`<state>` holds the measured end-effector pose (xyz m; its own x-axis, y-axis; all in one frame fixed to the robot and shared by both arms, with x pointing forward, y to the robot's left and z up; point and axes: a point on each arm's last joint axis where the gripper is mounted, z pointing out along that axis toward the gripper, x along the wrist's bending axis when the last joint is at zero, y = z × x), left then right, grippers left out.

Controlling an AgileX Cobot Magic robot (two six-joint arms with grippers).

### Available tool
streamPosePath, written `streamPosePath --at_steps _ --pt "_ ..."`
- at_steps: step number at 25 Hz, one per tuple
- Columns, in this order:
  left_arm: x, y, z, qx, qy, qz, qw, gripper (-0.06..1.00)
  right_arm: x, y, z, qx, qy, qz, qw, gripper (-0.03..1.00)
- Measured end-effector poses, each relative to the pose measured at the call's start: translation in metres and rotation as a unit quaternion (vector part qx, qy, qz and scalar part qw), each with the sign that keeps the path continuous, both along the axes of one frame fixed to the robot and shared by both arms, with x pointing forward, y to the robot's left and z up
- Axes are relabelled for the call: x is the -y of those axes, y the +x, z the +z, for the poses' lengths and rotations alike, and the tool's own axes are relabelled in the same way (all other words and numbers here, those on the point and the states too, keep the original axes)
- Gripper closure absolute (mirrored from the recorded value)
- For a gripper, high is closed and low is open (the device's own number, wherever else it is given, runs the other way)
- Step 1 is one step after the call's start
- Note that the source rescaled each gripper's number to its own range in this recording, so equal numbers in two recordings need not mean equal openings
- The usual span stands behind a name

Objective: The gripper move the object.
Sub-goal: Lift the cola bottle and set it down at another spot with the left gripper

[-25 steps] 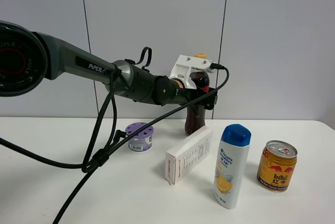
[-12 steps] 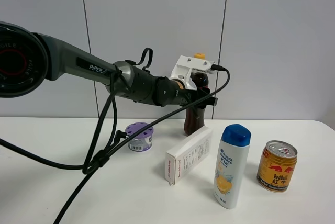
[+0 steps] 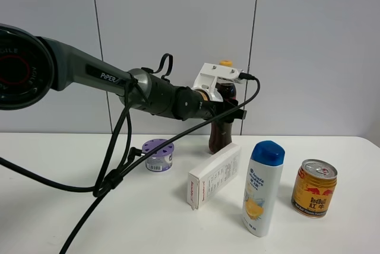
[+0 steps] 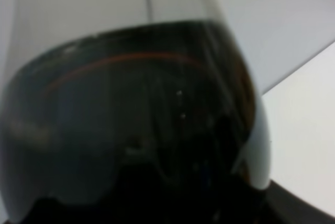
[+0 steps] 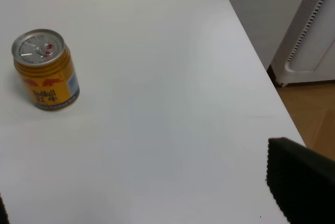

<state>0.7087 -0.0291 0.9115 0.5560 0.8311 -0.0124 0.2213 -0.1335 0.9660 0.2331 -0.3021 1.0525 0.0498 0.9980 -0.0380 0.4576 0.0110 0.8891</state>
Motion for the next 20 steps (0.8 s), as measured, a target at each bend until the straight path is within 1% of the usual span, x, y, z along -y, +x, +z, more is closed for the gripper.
streamPosePath --at_steps 4,6,8,12,17,20 --pt "-0.002 -0.004 0.018 -0.04 0.0 0.001 0.999 0.93 0.0 0.0 0.0 0.0 0.0 0.0 1.0 -0.03" --pt "-0.003 -0.007 0.032 -0.045 0.004 -0.002 0.999 0.93 0.0 0.0 0.0 0.0 0.0 0.0 1.0 -0.03" --pt "-0.005 -0.01 0.056 -0.042 0.003 -0.005 0.999 0.93 0.0 0.0 0.0 0.0 0.0 0.0 1.0 -0.03" --pt "-0.011 -0.02 0.103 -0.025 0.011 -0.013 1.0 0.93 0.0 0.0 0.0 0.0 0.0 0.0 1.0 -0.03" --pt "-0.02 -0.033 0.142 -0.025 0.036 -0.019 0.999 0.93 0.0 0.0 0.0 0.0 0.0 0.0 1.0 -0.03" --pt "-0.027 -0.041 0.161 -0.032 0.054 -0.021 0.998 0.93 0.0 0.0 0.0 0.0 0.0 0.0 1.0 -0.03"
